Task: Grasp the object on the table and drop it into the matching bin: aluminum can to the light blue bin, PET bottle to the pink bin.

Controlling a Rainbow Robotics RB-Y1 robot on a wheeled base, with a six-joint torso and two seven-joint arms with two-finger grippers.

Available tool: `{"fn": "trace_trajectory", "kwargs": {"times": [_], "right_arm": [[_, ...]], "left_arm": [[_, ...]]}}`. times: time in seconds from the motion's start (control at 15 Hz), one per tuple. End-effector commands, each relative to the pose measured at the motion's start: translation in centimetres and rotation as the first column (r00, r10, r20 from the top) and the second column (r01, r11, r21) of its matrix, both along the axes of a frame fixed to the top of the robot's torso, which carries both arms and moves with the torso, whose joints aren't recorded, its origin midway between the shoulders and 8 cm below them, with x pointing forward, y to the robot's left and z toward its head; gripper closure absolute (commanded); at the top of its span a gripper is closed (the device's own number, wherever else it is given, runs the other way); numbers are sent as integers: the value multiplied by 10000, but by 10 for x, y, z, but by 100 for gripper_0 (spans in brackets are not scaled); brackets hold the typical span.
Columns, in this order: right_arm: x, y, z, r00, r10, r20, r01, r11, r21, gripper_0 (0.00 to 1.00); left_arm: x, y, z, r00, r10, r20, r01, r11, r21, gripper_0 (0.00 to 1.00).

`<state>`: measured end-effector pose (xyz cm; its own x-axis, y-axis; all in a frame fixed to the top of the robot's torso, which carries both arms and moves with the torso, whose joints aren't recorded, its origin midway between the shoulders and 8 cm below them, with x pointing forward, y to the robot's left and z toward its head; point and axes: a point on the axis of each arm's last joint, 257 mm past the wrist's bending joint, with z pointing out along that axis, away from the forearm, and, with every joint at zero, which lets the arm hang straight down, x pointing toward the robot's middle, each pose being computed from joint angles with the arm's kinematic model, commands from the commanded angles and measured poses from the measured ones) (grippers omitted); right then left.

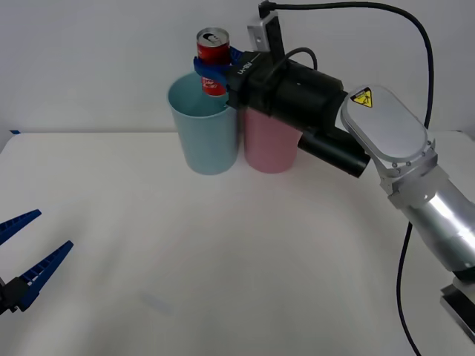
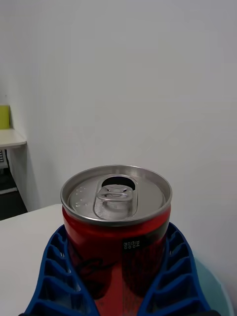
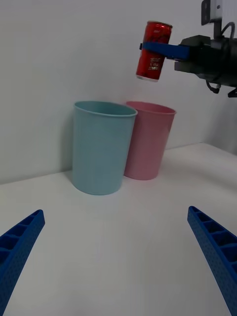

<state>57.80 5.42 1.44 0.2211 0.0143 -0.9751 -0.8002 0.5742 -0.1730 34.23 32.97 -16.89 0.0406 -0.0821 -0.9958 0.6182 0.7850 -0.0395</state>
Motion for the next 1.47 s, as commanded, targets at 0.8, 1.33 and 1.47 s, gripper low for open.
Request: {"fn": "trace_trajectory", "kwargs": {"times": [0.8,1.33,1.47], "right_arm": [[83,30,-9,9698,-2400,-442,2406,9706,82,100],[81,34,-12,9716,-2320,-464,2324,9726,43,0],[81,34,-12,9717,-2313,-471,2319,9727,58,0]], "left_arm": [[0,0,0,10000,0,0,0,10000,0,0],[0,0,0,10000,0,0,0,10000,0,0],[0,0,0,10000,0,0,0,10000,0,0]]}}
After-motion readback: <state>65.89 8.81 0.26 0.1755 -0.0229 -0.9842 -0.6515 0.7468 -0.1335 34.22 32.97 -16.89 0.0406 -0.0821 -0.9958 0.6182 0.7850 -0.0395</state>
